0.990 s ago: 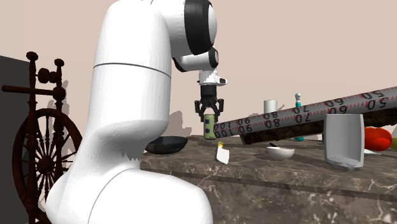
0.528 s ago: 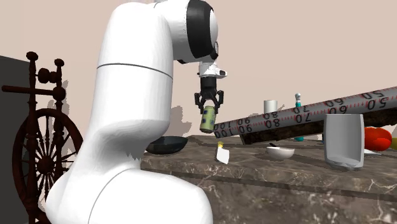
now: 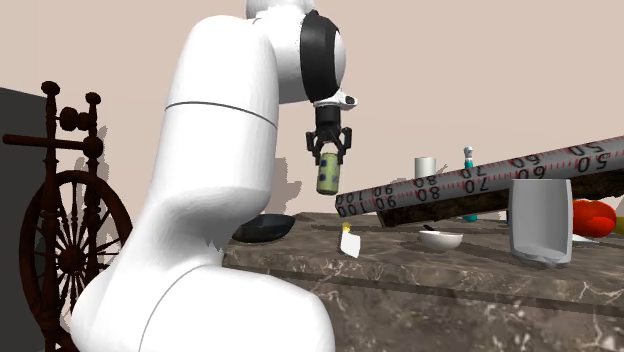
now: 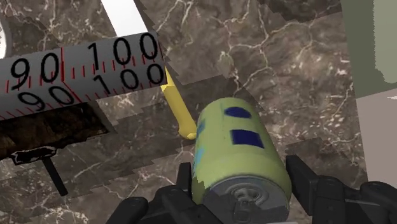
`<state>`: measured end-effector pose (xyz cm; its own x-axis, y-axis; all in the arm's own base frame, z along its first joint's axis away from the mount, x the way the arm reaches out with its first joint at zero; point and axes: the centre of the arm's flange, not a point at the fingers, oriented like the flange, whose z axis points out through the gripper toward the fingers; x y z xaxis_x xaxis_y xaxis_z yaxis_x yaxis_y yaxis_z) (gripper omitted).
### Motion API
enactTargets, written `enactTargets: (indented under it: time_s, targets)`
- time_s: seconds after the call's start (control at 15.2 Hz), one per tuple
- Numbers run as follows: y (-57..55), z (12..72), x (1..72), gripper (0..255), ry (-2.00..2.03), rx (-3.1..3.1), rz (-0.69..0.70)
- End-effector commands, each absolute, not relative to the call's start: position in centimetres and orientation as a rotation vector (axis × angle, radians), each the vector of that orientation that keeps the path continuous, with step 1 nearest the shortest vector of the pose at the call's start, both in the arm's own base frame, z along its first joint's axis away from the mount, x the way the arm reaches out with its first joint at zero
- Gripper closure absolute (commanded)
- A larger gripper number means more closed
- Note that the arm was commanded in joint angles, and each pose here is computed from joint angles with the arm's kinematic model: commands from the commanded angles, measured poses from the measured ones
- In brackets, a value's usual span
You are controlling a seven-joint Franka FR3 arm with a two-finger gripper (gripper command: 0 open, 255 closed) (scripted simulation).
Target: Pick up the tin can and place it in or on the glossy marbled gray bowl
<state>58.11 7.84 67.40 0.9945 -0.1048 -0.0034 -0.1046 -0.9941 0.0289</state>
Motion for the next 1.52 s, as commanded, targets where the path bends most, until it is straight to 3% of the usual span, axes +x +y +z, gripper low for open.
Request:
enactTargets:
  time_s: [0.0, 0.13, 1.45]
  targets:
    - [7.9, 68.4, 58.0, 255, -0.163, 3.109, -0.008]
    - [7.9, 69.4, 58.0, 255, -0.163, 3.109, -0.008]
    - [16.9, 72.5, 33.3, 255, -0.163, 3.109, -0.008]
